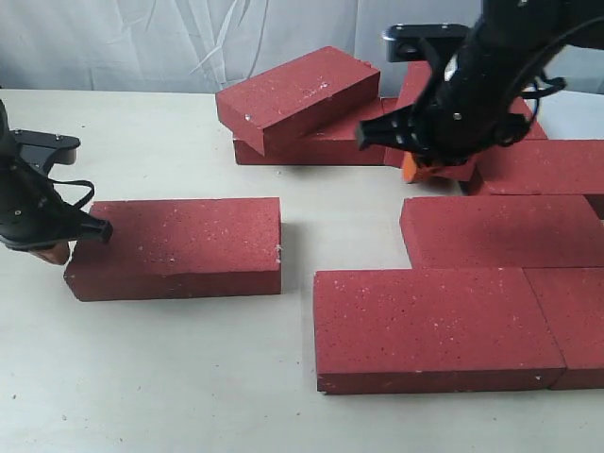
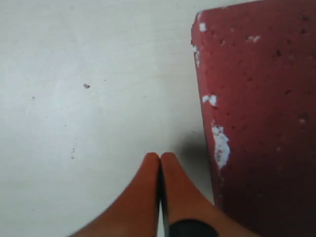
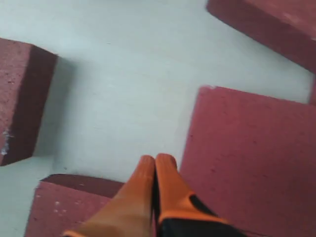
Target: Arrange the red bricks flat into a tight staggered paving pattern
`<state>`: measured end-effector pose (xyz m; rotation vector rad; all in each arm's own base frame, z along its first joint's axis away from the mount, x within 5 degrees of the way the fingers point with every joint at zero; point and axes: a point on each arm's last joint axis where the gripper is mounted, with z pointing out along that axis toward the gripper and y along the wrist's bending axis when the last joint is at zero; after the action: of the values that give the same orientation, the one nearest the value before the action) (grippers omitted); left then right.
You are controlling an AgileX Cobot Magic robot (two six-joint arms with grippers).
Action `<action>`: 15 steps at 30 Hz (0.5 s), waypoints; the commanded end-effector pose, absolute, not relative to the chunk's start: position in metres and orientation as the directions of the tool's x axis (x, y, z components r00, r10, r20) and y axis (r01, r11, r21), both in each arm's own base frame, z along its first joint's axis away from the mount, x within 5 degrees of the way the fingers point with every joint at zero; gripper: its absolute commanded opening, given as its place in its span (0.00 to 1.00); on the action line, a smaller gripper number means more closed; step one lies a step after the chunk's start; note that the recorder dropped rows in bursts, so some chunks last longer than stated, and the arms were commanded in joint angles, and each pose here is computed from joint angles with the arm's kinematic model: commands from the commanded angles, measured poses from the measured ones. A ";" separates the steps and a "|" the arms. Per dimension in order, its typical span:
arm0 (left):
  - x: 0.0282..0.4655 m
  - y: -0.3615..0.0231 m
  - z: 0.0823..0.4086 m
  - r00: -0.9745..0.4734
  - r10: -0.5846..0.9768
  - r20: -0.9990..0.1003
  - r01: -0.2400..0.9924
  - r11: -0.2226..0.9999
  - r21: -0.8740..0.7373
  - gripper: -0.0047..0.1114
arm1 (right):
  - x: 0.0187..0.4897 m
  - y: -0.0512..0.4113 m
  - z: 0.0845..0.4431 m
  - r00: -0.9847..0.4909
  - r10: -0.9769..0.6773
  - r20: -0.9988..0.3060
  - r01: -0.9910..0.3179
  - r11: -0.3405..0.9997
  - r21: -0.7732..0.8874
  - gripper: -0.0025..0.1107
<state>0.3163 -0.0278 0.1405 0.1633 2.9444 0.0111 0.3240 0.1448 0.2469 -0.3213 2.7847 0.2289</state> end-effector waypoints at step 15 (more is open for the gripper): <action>0.326 -0.034 0.137 -0.959 0.079 -0.273 0.096 0.994 -0.047 0.04 | 0.299 0.059 0.291 -0.846 0.009 -0.533 -0.064 0.991 0.119 0.01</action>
<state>0.3236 -0.0318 0.1347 0.1318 2.8884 -0.0501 0.2997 0.0610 0.2890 -0.0335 2.5935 0.1862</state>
